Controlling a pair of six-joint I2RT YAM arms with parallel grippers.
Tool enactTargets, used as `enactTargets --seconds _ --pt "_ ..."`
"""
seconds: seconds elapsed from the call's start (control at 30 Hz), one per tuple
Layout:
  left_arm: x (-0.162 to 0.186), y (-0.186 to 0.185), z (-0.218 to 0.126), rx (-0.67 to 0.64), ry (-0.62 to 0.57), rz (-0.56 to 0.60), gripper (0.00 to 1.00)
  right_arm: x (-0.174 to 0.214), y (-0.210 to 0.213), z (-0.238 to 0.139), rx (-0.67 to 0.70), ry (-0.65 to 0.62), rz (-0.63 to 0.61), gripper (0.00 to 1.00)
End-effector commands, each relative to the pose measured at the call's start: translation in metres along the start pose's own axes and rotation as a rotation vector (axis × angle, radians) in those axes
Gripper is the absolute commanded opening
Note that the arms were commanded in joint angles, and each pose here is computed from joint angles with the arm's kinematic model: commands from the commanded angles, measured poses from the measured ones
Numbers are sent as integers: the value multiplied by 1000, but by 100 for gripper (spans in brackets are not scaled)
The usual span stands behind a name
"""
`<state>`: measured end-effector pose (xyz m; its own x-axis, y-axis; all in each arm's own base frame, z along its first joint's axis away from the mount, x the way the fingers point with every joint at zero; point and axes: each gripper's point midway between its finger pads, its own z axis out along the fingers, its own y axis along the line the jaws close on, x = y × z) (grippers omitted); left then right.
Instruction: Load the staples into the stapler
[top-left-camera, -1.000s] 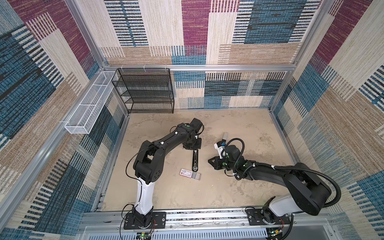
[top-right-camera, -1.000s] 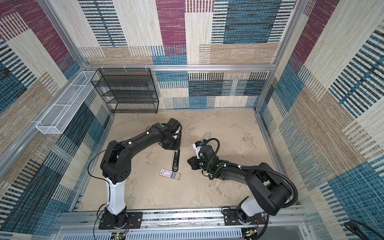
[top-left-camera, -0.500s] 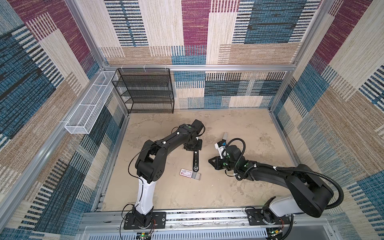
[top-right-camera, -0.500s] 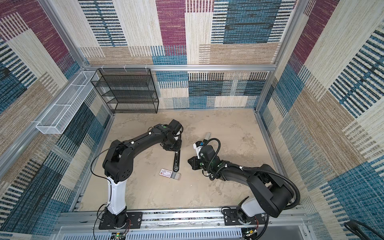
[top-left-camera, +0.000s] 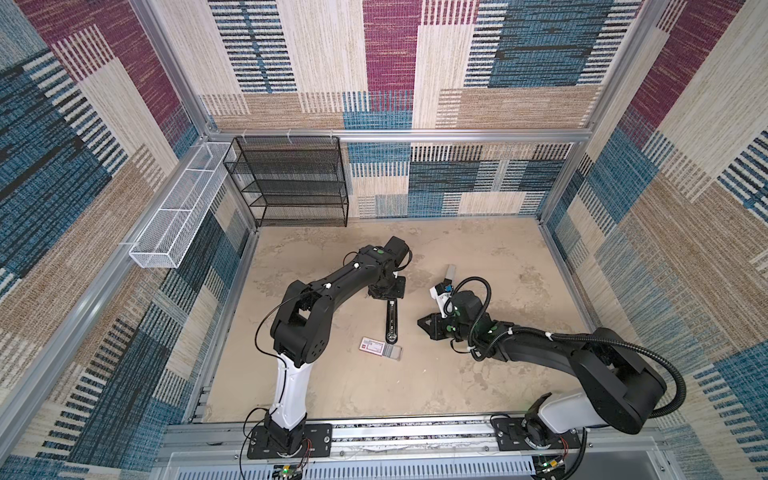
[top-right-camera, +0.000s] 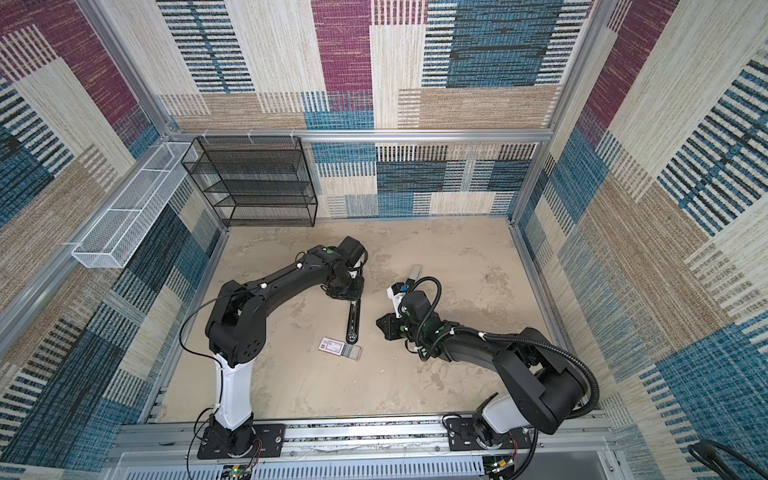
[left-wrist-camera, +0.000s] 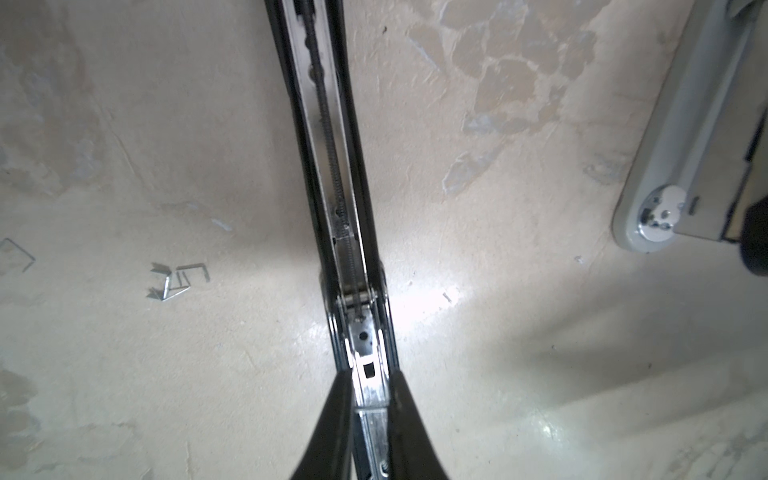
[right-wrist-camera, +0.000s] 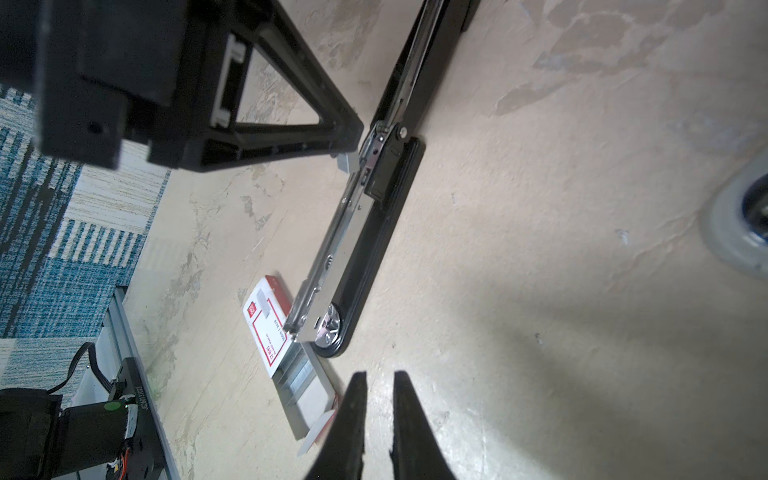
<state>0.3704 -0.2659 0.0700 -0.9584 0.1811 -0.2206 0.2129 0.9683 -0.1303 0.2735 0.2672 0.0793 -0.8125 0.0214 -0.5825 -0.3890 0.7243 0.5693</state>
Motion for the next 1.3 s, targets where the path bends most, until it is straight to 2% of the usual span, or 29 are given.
enactTargets --seconds 0.0,0.4,0.73,1.27 --pt "5 5 4 -33 20 25 8 -3 4 -1 -13 -11 -8 17" --pt "7 -1 9 -21 33 17 7 -3 2 -1 -9 -11 -10 17" --pt "1 -4 -1 -29 9 21 7 1 2 0 -24 -6 -6 17" --pt "9 -4 13 -49 45 21 7 -2 4 -3 -31 -18 -9 17"
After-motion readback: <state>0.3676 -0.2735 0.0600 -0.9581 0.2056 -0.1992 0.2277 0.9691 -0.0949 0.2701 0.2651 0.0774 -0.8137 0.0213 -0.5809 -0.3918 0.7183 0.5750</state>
